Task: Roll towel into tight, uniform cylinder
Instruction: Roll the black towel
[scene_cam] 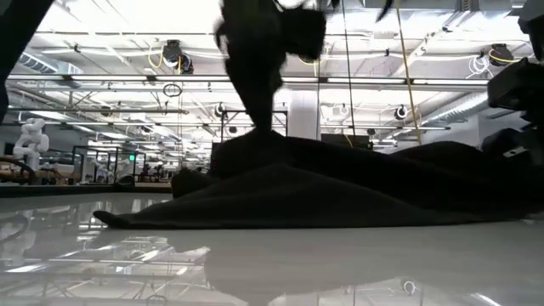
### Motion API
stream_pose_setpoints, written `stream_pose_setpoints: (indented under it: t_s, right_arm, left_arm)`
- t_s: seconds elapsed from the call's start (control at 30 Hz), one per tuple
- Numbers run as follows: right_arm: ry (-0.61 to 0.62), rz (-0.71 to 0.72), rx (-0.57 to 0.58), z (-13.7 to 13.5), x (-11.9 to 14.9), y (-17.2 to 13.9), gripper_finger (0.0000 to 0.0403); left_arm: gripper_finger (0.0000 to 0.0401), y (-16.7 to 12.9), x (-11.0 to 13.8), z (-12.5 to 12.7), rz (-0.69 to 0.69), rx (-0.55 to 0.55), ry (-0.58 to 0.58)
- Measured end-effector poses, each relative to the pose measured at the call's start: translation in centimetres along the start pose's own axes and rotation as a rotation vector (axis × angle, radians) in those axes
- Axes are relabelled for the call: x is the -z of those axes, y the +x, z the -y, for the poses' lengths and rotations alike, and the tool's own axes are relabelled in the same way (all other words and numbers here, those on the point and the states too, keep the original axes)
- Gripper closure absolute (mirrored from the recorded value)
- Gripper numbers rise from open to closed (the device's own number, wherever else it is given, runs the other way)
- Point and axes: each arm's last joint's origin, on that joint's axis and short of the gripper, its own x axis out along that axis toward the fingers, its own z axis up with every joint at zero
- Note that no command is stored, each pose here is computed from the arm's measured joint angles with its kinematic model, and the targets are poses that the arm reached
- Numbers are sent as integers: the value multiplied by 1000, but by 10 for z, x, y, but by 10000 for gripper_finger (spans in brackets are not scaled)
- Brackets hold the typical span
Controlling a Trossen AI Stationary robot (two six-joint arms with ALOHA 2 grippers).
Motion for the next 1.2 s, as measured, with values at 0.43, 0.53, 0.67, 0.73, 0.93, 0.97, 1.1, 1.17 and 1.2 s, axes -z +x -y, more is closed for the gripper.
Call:
stream_pose_setpoints:
  t_s: [0.43, 0.53, 0.67, 0.73, 0.93, 0.97, 1.1, 1.17, 1.2]
  right_arm:
    - [-12, 89, 16, -2, -6, 0, 403]
    - [-17, 114, 2, -3, -9, -1, 403]
    - [-12, 133, -9, -4, -11, -1, 403]
    - [-1, 136, -12, -4, -11, -1, 403]
    - [20, 136, -14, -5, -11, -1, 403]
    - [25, 135, -15, -5, -11, -1, 403]
    - [29, 132, -18, -5, -11, -1, 403]
    - [29, 136, -20, -5, -11, -1, 403]
    - [28, 137, -20, -5, -11, -1, 403]
  left_arm:
    - [244, -5, 38, 148, 77, 235, 106]
    - [244, 16, 47, 165, 85, 221, 70]
    - [244, 46, 57, 174, 46, 152, 52]
    - [244, 61, 61, 174, 12, 112, 39]
    - [243, 70, 60, 171, 10, 58, 5]
    - [243, 68, 60, 171, 12, 56, 2]
    - [243, 60, 59, 172, 50, 6, 3]
    - [243, 58, 60, 174, 66, -31, 8]
    - [244, 57, 61, 175, 60, -40, 12]
